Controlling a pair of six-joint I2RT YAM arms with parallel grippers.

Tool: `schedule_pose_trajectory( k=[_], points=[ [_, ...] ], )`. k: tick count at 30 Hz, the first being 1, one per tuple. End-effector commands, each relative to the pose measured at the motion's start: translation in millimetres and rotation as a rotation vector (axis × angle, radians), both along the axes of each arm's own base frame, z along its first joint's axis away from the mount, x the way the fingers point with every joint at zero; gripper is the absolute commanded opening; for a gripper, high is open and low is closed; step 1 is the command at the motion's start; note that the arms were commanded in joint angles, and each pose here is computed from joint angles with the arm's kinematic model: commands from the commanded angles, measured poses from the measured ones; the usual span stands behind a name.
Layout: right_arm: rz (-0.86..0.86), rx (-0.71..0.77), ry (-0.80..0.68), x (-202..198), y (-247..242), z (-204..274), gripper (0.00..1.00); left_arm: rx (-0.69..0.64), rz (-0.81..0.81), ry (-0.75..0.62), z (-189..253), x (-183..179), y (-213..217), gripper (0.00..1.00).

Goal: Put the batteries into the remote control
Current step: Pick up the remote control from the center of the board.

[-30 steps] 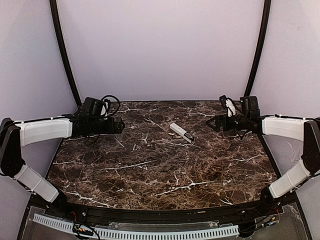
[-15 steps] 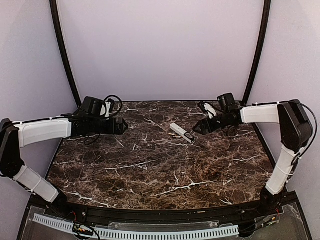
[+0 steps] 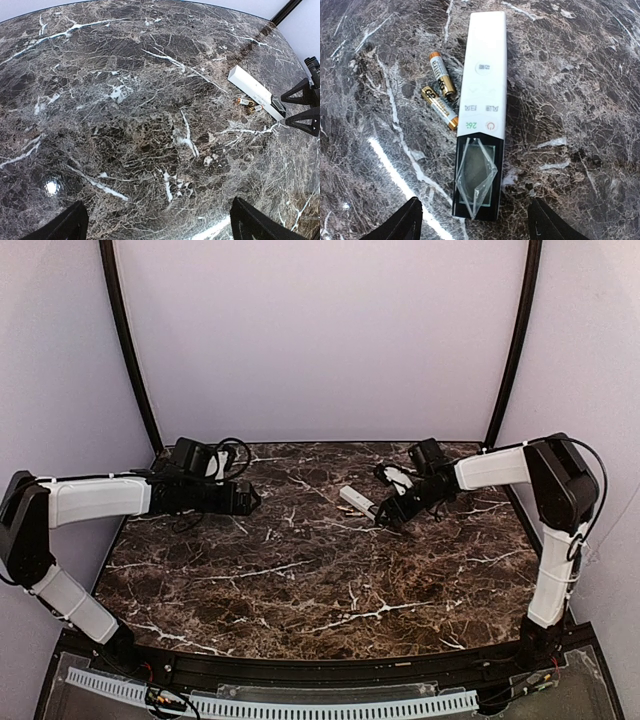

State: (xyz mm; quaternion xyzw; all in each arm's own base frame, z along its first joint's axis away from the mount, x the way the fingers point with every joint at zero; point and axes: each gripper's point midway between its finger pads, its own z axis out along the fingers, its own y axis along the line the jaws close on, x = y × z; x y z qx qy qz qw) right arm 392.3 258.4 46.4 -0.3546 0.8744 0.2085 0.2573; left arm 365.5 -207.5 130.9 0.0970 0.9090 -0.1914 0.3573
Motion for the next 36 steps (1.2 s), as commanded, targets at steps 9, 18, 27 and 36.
schedule_pose_trajectory(
  k=[9,18,27,36],
  points=[
    [0.018,-0.096,-0.013,13.3,8.4,-22.8,0.53,-0.031,-0.034,-0.026,8.5,9.4,-13.1,1.00],
    [0.027,-0.181,-0.018,14.7,10.4,-34.7,0.43,-0.029,-0.028,-0.038,11.6,11.9,-12.7,1.00],
    [0.005,-0.199,-0.050,20.8,6.5,-26.1,0.19,-0.035,-0.024,-0.058,14.3,18.3,-14.9,1.00],
    [-0.035,-0.044,-0.126,39.9,13.0,50.7,0.08,-0.081,-0.027,-0.191,50.3,32.7,-21.1,1.00]
  ],
)
